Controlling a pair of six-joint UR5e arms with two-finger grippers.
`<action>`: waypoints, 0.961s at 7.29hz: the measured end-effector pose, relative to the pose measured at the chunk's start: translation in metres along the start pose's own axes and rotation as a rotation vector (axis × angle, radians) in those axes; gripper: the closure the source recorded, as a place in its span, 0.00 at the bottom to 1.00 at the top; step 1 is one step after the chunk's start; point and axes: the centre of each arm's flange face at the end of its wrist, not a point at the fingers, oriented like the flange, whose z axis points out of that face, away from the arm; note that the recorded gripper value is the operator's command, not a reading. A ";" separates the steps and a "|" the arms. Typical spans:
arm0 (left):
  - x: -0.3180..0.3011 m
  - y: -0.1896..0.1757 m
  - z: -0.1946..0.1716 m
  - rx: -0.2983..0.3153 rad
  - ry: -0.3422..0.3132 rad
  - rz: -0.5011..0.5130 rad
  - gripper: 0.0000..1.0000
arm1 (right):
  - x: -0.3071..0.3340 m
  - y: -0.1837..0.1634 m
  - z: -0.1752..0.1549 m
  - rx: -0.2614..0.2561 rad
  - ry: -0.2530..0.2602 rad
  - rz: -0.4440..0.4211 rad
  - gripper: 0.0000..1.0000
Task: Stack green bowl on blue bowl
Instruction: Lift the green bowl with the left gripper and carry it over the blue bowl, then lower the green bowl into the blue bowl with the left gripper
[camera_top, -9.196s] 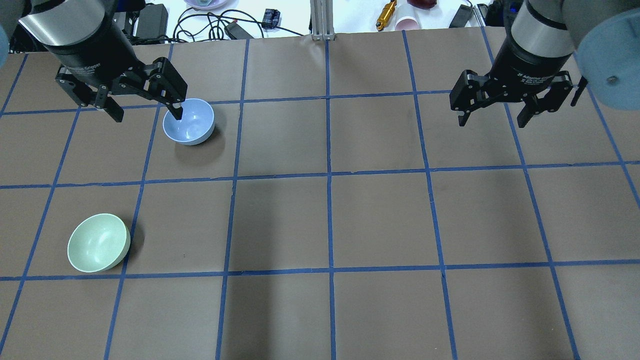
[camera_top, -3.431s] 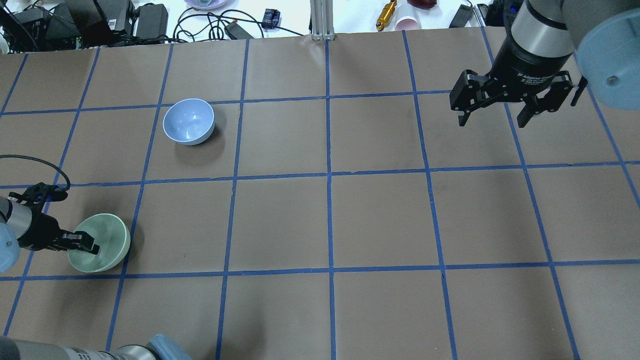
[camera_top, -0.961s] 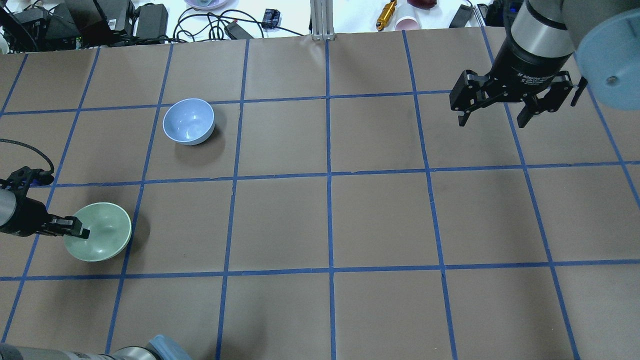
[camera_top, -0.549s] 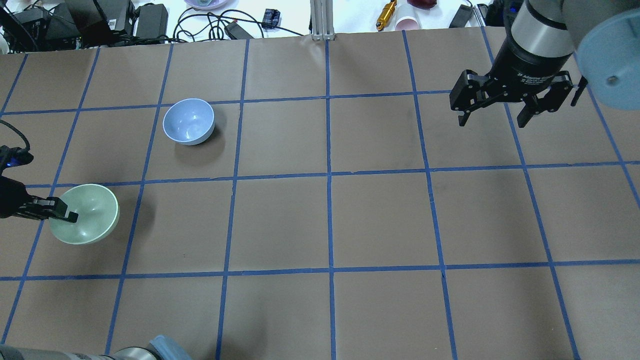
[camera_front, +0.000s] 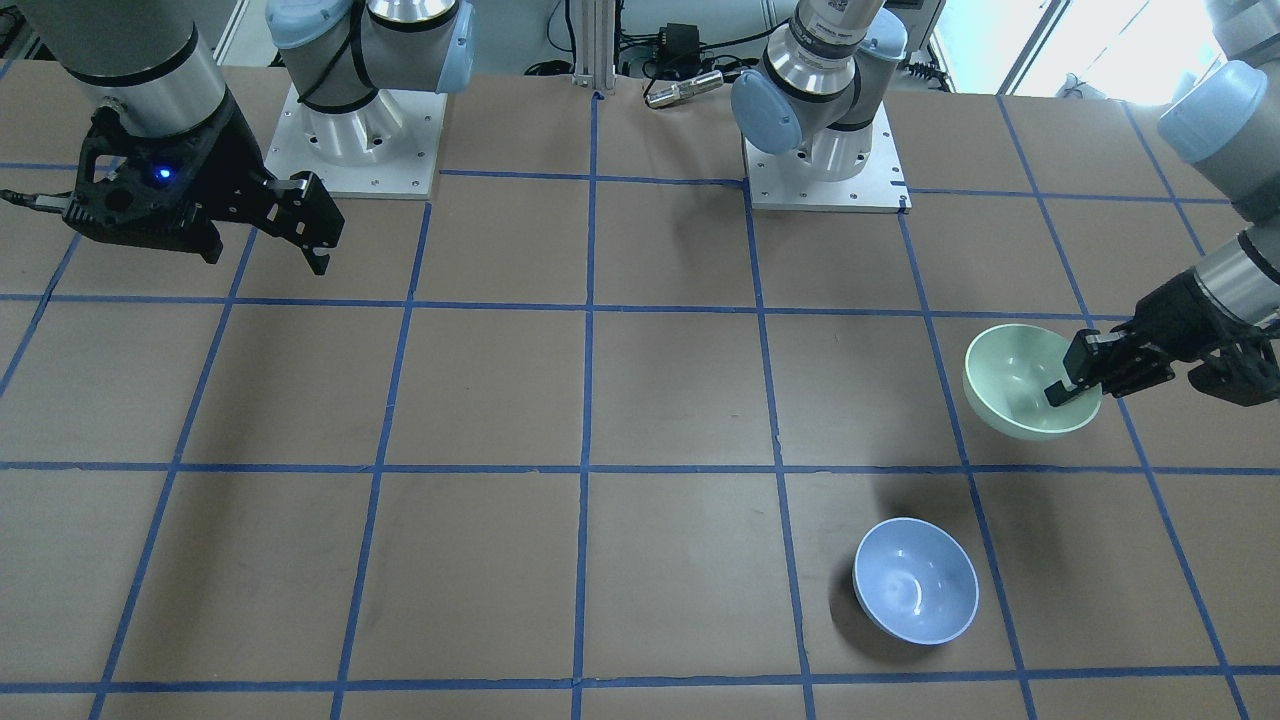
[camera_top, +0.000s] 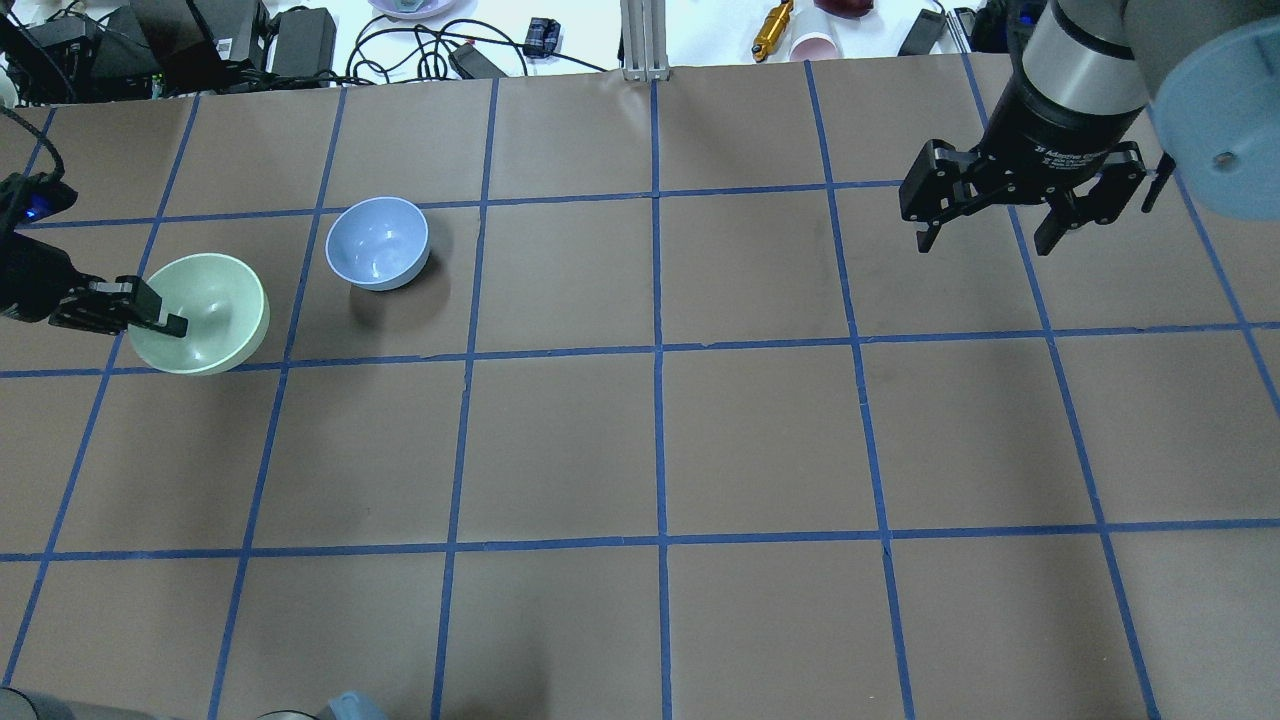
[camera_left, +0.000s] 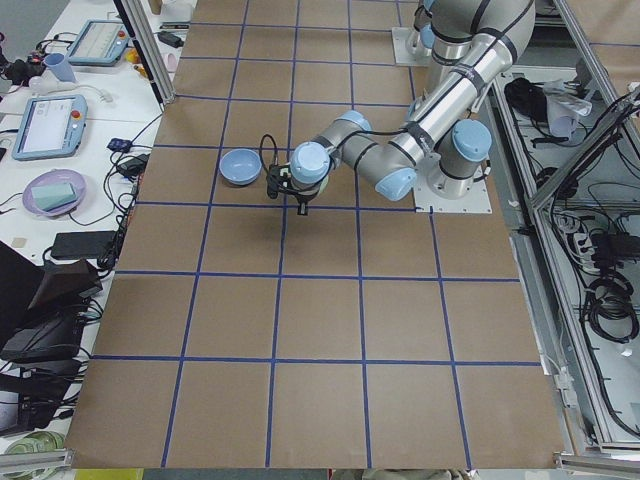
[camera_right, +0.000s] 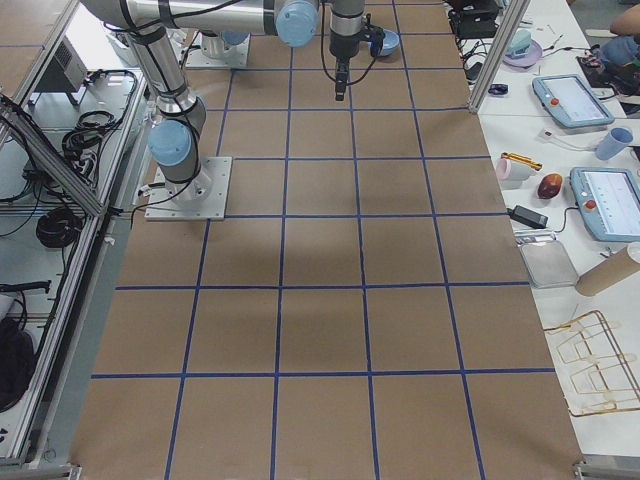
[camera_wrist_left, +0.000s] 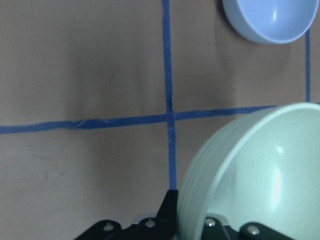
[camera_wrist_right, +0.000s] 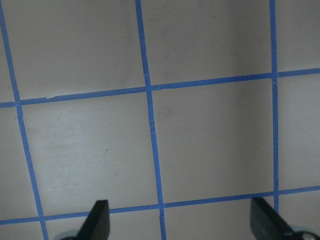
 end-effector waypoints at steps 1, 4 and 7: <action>0.012 -0.020 0.005 0.014 0.027 -0.006 1.00 | 0.000 0.000 0.000 0.000 0.000 0.000 0.00; 0.051 -0.068 0.049 0.058 0.056 -0.010 1.00 | 0.000 0.000 0.000 0.000 0.000 0.000 0.00; 0.074 -0.112 0.076 0.088 0.044 -0.058 1.00 | 0.000 0.000 0.000 0.000 0.000 0.000 0.00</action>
